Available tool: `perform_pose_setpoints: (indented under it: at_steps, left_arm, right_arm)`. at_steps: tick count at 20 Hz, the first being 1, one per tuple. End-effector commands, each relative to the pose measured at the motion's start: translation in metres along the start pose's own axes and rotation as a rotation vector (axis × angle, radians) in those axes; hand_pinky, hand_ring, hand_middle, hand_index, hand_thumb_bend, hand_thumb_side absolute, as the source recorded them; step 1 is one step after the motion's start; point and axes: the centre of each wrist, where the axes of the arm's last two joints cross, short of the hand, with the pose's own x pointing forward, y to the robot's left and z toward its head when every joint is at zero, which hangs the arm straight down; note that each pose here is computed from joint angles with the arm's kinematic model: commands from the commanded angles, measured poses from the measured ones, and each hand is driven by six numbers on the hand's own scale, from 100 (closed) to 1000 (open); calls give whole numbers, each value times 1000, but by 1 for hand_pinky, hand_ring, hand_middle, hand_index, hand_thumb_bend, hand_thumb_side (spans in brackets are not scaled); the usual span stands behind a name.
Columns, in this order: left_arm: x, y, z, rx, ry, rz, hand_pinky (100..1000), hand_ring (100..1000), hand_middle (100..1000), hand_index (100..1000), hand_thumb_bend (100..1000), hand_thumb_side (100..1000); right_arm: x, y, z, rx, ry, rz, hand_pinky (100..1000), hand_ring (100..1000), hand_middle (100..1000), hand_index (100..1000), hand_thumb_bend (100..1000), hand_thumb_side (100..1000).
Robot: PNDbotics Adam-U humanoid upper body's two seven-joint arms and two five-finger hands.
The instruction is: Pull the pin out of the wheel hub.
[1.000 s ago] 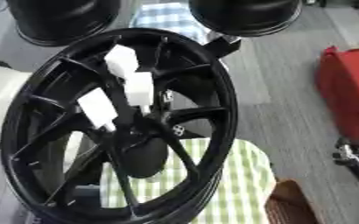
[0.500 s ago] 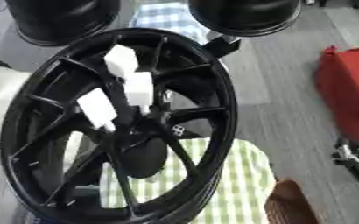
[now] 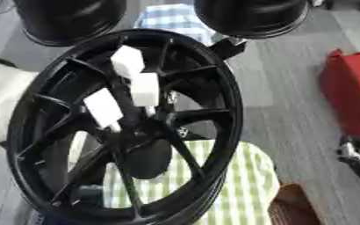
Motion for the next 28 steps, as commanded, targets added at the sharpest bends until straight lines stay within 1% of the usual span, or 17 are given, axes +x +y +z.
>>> perform_pose_setpoints:
  at_steps: [1, 5, 8, 9, 10, 14, 16, 17, 19, 21, 23, 25, 28]
  left_arm:
    - [15, 8, -10, -15, -40, -38, 832, 625, 565, 740, 783, 472]
    - [21, 11, -10, -31, -41, -69, 834, 628, 567, 741, 776, 469]
    - [26, 12, -9, -36, -44, -90, 837, 633, 572, 743, 778, 470]
    - [27, 13, -9, -34, -46, -95, 838, 634, 572, 744, 778, 470]
    - [28, 14, -9, -31, -47, -99, 838, 634, 572, 744, 779, 469]
    - [29, 18, -8, -11, -56, -117, 837, 633, 572, 743, 776, 465]
    - [29, 20, -8, -3, -58, -124, 836, 633, 571, 742, 775, 465]
    - [28, 21, -7, 0, -60, -127, 836, 633, 571, 742, 775, 465]
    - [27, 24, -6, 4, -62, -130, 835, 633, 571, 741, 774, 465]
    - [26, 26, -5, 9, -62, -132, 835, 633, 571, 741, 774, 465]
    - [26, 28, -4, 12, -62, -133, 835, 632, 570, 740, 774, 466]
    - [24, 31, -3, 12, -59, -138, 835, 632, 570, 740, 773, 466]
    - [22, 36, -1, 13, -53, -154, 835, 633, 571, 740, 773, 467]
  right_arm:
    - [45, -30, -23, 35, -197, 148, 680, 675, 675, 740, 201, 387]
    - [91, -42, -38, 152, -393, 298, 701, 688, 680, 742, 252, 327]
    - [133, -45, -51, 230, -528, 420, 725, 703, 687, 745, 306, 298]
    - [147, -45, -54, 258, -565, 461, 731, 707, 687, 746, 304, 354]
    - [161, -43, -57, 286, -600, 501, 739, 712, 692, 747, 336, 296]
    - [219, -30, -64, 397, -726, 666, 770, 735, 705, 754, 405, 304]
    - [246, -24, -66, 443, -770, 760, 785, 744, 711, 756, 445, 324]
    - [256, -23, -67, 463, -783, 808, 790, 746, 711, 757, 437, 337]
    - [273, -22, -70, 499, -797, 905, 800, 753, 717, 760, 488, 347]
    - [289, -24, -74, 537, -806, 992, 807, 759, 722, 762, 499, 362]
    - [305, -29, -78, 566, -812, 1047, 810, 761, 725, 763, 496, 366]
    - [312, -26, -83, 589, -822, 1053, 816, 765, 727, 764, 497, 368]
    - [313, -14, -95, 621, -834, 1040, 815, 767, 734, 767, 475, 372]
